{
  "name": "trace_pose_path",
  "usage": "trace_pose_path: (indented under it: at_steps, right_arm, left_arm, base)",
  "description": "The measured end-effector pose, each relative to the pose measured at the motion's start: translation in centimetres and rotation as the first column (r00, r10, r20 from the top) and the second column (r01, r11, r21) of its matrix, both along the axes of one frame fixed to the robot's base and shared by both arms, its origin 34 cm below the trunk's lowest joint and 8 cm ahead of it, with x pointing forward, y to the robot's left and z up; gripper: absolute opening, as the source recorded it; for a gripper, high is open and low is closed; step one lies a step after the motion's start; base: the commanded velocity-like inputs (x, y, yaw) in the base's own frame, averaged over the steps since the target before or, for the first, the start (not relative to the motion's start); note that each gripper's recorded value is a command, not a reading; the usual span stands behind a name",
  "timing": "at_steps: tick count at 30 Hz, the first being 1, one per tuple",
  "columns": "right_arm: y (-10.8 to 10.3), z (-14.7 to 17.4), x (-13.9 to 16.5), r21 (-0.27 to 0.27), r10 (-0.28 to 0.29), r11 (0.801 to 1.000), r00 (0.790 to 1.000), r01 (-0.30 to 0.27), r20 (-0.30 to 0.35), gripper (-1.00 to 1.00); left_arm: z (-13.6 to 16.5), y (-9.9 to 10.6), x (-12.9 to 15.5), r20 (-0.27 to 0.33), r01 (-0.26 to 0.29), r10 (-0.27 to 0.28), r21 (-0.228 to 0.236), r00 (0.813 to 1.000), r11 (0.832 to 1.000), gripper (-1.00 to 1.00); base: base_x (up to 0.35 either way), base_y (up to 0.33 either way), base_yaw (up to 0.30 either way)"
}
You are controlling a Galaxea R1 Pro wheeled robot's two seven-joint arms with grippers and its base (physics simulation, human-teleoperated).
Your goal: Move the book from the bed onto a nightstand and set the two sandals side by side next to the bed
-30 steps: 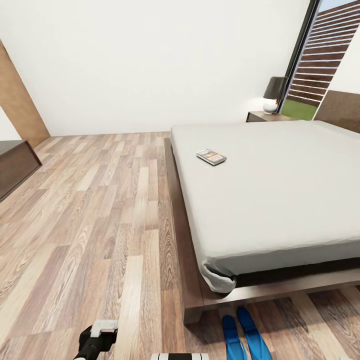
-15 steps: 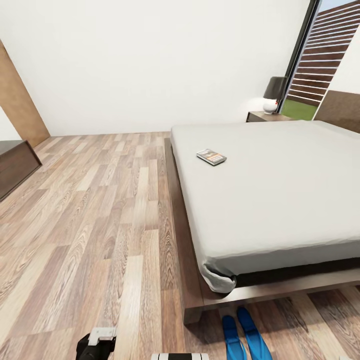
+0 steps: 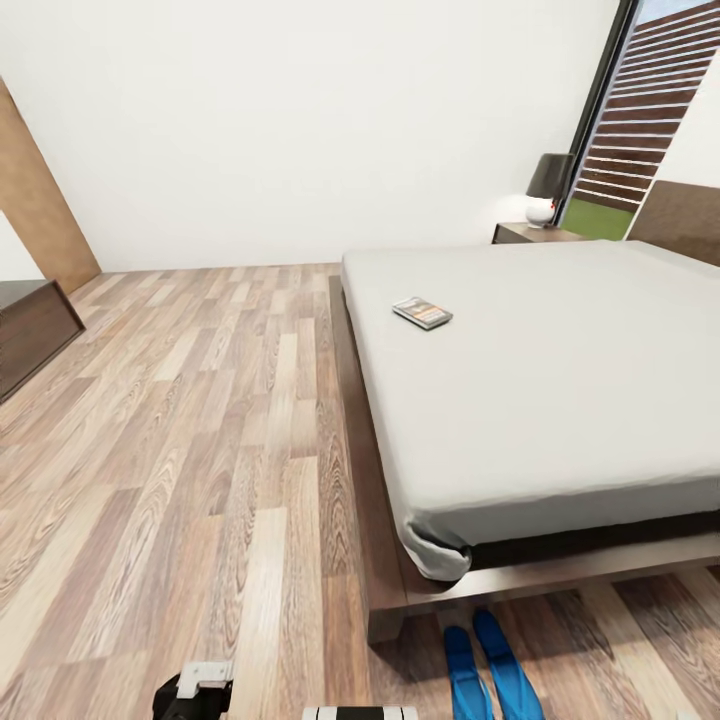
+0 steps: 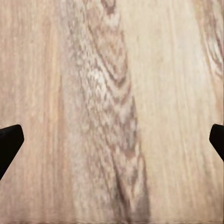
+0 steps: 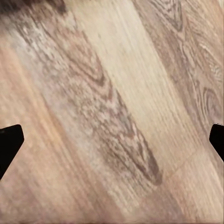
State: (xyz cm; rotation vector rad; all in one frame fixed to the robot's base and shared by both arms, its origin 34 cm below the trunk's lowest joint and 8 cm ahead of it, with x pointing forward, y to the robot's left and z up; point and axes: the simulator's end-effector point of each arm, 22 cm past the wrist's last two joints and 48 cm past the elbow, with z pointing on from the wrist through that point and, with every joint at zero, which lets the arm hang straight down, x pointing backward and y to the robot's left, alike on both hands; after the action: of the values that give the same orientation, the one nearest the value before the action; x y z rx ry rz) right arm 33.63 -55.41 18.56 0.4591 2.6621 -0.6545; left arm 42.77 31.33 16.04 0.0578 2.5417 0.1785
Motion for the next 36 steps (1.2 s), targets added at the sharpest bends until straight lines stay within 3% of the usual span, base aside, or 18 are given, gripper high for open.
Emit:
trace_pose_path:
  at_steps: [21, 30, 36]
  right_arm:
    - [0.5, -0.3, -0.3, 0.009, 0.006, 1.000, 1.000, -0.006, -0.006, 1.00]
    - [4.6, -1.8, -0.1, 0.057, 0.027, 0.998, 1.000, -0.026, -0.013, 1.00]
    - [5.8, -2.3, -0.2, 0.069, 0.033, 0.997, 0.999, -0.032, -0.018, 1.00]
  left_arm:
    - [-0.4, 0.0, -1.4, -0.017, -0.001, 0.001, -0.001, 1.000, 1.000, 1.00]
    - [-0.4, 0.0, -1.4, -0.018, -0.001, 0.001, -0.001, 1.000, 1.000, 1.00]
    - [-0.5, 0.0, -1.6, -0.021, -0.001, 0.001, -0.001, 1.000, 1.000, 1.00]
  base:
    - [-0.110, 0.044, 0.003]
    - [-0.018, 0.034, 0.178]
    - [-0.004, 0.064, 0.251]
